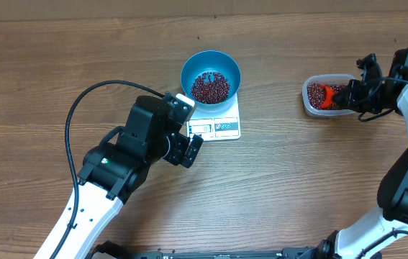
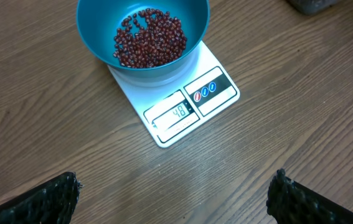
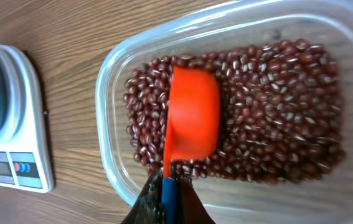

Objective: Scoop item into bowl and weigh 150g on scale
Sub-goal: 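Lower the red scoop into the bean tub and drag it through beans, then tilt the red scoop up to lift a scoop of beans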

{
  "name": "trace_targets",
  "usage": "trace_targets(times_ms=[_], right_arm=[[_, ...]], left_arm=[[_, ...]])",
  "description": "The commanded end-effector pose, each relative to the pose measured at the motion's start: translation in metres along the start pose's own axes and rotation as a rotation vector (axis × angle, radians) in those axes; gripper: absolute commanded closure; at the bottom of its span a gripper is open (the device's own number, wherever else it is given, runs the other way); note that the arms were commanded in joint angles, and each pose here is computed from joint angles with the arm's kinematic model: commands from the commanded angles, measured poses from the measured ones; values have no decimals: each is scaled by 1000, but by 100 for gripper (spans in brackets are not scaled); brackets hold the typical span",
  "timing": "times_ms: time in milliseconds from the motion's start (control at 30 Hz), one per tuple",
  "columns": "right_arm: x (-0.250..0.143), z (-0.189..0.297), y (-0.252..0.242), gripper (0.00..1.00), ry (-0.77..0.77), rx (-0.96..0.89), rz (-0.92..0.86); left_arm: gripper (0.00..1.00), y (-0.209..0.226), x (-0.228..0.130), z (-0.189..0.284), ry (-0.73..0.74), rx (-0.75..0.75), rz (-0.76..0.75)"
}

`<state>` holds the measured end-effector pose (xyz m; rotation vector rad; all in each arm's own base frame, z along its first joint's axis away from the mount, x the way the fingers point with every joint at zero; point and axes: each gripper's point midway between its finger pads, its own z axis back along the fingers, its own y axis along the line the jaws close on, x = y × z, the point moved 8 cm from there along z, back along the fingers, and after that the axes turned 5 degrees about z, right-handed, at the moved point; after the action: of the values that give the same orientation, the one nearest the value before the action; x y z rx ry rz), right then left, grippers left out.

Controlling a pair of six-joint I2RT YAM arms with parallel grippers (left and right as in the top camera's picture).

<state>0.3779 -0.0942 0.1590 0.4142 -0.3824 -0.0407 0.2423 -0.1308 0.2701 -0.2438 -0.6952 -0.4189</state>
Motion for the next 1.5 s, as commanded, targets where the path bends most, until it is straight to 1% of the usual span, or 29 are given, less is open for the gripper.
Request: trace_targets(times_ms=[0,100,567,867,1000,1233,1267,1467], right_arm=[[-14,-33,-12,96,93,55,-49],[-16,-36,-12,96,101,82,-40],[-18,-31,-20,96,90,81,-66],[-18,-21,-27,96,35,179,-113],[-19,-19,-24,96,28,218,-78],[-18,-18,-22,96,12,249,-73],[-17,-16,-21,96,-9,289,-68],[-16,-4,-26,96,-78,387,-86]], left_arm=[[0,-3,7,3,-19,-18,6],[0,-3,7,3,-19,-18,6],[0,-3,7,3,-19,-18,6],[0,-3,7,3,-19,-18,6],[1,-3,7,3,-19,-18,6],[0,-3,7,3,-19,-18,6],[0,-3,7,3,-19,-18,6],[0,-3,7,3,-19,-18,6]])
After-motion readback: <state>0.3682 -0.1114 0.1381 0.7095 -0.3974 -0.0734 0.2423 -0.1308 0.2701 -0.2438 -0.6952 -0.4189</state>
